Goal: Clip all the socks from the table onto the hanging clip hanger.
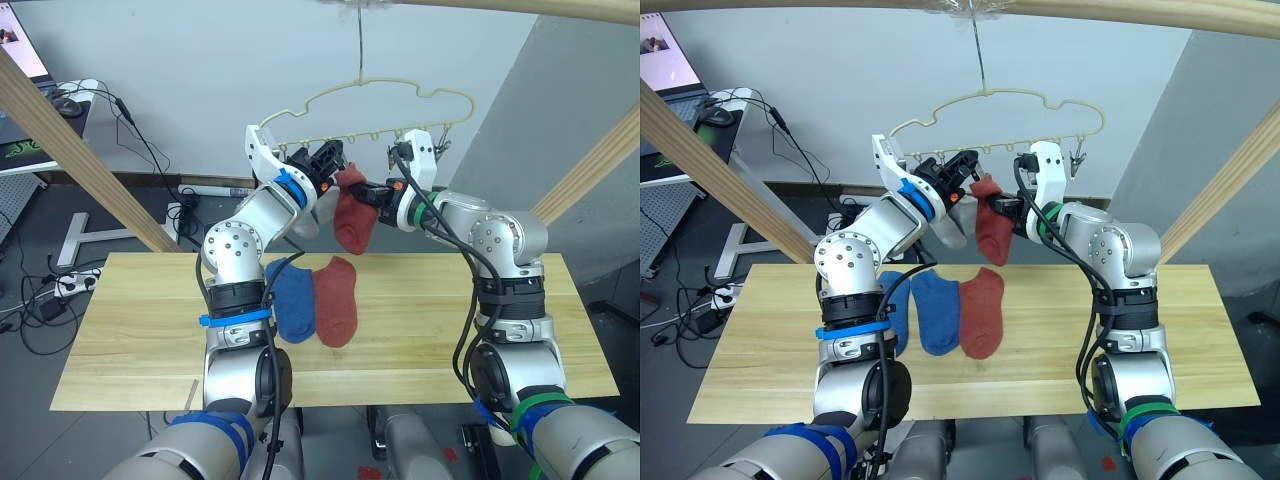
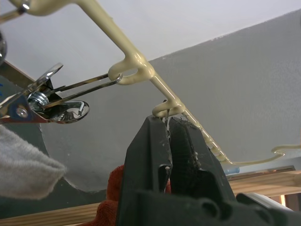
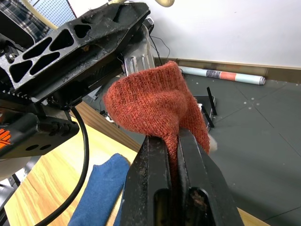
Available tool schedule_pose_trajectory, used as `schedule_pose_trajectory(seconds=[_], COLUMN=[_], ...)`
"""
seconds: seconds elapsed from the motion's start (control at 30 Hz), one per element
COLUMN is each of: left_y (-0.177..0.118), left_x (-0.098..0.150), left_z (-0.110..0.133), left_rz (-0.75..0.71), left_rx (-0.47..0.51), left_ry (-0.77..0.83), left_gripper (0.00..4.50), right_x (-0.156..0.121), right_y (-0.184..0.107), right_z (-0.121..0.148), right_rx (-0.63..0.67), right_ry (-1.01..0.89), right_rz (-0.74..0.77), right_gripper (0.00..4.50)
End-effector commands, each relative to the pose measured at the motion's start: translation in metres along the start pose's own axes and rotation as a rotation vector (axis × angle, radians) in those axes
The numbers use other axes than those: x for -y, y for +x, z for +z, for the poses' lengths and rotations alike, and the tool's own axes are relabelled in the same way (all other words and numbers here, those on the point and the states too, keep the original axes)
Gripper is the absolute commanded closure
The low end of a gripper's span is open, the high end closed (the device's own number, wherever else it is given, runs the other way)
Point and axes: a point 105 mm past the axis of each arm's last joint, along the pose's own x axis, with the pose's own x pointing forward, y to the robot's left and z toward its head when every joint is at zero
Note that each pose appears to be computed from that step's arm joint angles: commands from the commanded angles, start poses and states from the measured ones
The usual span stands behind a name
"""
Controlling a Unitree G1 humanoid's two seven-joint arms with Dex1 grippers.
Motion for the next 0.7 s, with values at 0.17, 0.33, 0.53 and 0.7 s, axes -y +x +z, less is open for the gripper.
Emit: schedule_pose_trajectory(seconds=[0.17,0.33,0.53,0.7], left_y=[0.002,-0.001,-0.012,-0.031], left_x=[0.016,0.021,0.020,0.008], left_z=[-0.001,-0.001,-0.002,-0.005], left_rz=[-0.065,-0.099,-0.112,-0.090], left_rx=[-0.013,-0.022,-0.052,-0.097], left_ry=[0.019,0.008,0.125,0.297], left_gripper=[2.33,2.33,2.32,2.32], right_x=[-0.012,-0.013,-0.014,-0.013], right_y=[-0.002,-0.004,-0.004,-0.005], right_z=[0.018,0.014,0.009,0.005], right_rx=[0.059,0.049,0.037,0.023], right_ry=[-0.036,-0.031,-0.026,-0.024], right_rz=[0.040,0.043,0.045,0.046], right_gripper=[4.50,4.50,4.24,2.76])
